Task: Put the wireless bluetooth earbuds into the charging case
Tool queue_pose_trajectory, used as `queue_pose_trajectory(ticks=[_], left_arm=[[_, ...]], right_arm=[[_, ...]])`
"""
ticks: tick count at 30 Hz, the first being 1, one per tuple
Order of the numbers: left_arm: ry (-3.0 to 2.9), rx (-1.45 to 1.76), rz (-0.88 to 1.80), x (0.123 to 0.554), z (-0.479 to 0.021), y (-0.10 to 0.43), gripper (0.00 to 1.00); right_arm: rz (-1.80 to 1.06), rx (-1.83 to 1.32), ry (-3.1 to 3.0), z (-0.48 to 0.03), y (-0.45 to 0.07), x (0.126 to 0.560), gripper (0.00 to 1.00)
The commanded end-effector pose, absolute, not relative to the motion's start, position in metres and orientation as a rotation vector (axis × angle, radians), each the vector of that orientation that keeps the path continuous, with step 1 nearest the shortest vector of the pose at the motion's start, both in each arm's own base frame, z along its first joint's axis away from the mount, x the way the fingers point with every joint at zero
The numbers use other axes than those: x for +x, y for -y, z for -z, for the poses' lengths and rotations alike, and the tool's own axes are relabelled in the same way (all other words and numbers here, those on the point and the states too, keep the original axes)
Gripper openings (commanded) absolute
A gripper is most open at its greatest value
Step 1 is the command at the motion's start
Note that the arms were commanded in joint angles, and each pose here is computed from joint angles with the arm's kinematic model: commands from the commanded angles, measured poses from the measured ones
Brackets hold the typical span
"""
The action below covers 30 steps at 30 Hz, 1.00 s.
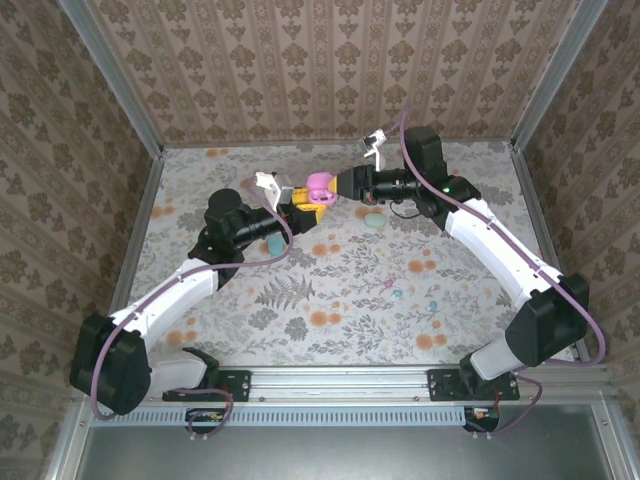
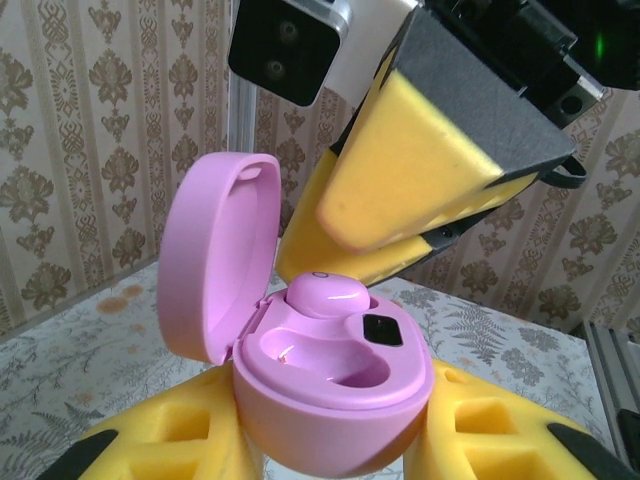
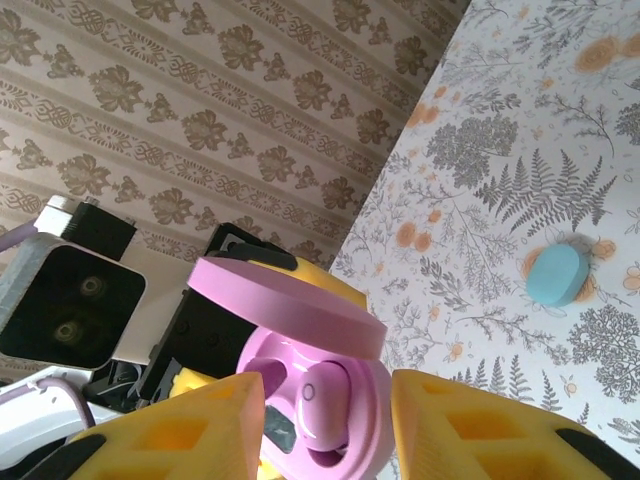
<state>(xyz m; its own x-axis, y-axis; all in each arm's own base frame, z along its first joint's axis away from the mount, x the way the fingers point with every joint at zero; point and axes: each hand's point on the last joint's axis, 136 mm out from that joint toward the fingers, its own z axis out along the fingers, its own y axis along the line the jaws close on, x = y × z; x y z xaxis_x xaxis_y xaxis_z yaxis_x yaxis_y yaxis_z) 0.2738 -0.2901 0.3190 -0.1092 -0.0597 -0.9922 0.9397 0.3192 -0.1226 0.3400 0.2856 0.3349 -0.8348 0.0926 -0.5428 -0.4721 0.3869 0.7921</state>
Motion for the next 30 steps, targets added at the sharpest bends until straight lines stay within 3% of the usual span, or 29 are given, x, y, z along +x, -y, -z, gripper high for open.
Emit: queue_pose_trajectory(ticks=[1,13,20,30], left_arm=[[-1.285,0.89,1.049,0.268,-0.35,0.288,0.28],[-1.323,0.866,1.008,0.276,-0.342,0.286,0.28],[-1.32,0.846,0.984,0.277,-0.344,0.282,0.27],[-1.314,0.841,0.982,0.277,-0.347,0.282,0.28]], right_arm=[[-1.436,-0.303,-2.117,-0.349,-0.277,0.337,0.41],[-1.354,-0.165,-2.108,-0.347,-0.235,0.326,0.43],[-0.759,0.31,-2.533,-0.212,-0.15,0.326,0.41],[-0.498,0.372,-3.027,-0.078,-0.143,0.274,0.44]])
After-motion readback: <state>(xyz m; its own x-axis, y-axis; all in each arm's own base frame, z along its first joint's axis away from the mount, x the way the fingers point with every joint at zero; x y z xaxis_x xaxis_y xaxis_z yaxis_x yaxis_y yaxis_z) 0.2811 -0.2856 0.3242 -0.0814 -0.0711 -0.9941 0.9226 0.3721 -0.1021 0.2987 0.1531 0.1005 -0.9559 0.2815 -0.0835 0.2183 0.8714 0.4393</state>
